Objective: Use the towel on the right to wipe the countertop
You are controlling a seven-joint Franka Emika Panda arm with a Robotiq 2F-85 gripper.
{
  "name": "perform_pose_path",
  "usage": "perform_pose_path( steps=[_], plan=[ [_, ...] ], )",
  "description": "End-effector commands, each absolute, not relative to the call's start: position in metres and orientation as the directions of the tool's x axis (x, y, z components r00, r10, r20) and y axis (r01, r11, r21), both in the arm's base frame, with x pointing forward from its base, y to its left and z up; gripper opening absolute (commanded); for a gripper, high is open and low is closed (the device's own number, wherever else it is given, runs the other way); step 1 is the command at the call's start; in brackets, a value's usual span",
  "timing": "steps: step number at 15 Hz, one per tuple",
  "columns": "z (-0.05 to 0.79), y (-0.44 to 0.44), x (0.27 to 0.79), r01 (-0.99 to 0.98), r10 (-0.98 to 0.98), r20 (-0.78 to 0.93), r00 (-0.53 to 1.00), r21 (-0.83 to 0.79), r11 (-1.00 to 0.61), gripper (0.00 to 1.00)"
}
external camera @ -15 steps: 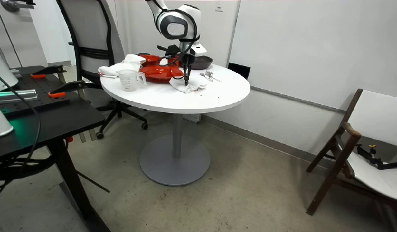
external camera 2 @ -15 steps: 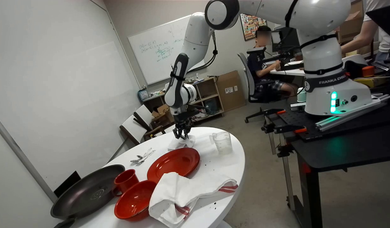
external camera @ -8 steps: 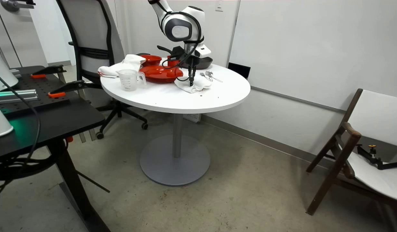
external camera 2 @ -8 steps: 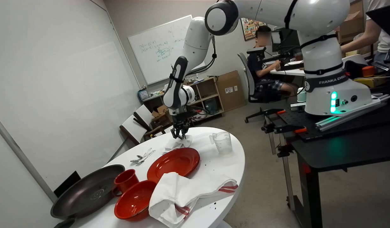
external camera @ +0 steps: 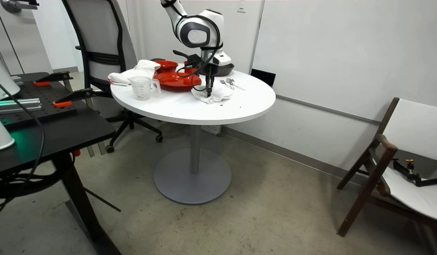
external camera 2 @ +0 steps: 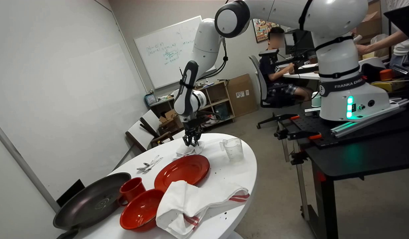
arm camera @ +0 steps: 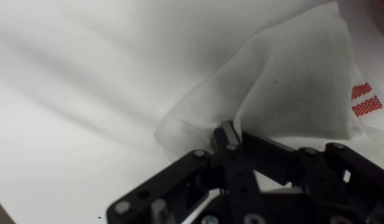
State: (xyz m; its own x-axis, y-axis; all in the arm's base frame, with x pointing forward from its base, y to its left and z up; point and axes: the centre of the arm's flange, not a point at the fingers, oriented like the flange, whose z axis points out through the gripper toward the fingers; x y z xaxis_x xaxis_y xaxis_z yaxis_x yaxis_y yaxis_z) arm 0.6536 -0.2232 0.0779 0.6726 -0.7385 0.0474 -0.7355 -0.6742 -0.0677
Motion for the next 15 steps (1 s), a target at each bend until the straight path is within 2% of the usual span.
perform_pose_path(
  steps=[1,15],
  plan=[
    [0.082,-0.212,0.628,-0.713,-0.713,0.023,0.701,-0.009,-0.701,0.01],
    [0.096,-0.208,0.573,-0.67,-0.672,-0.05,0.739,0.056,-0.741,0.01]
  ],
)
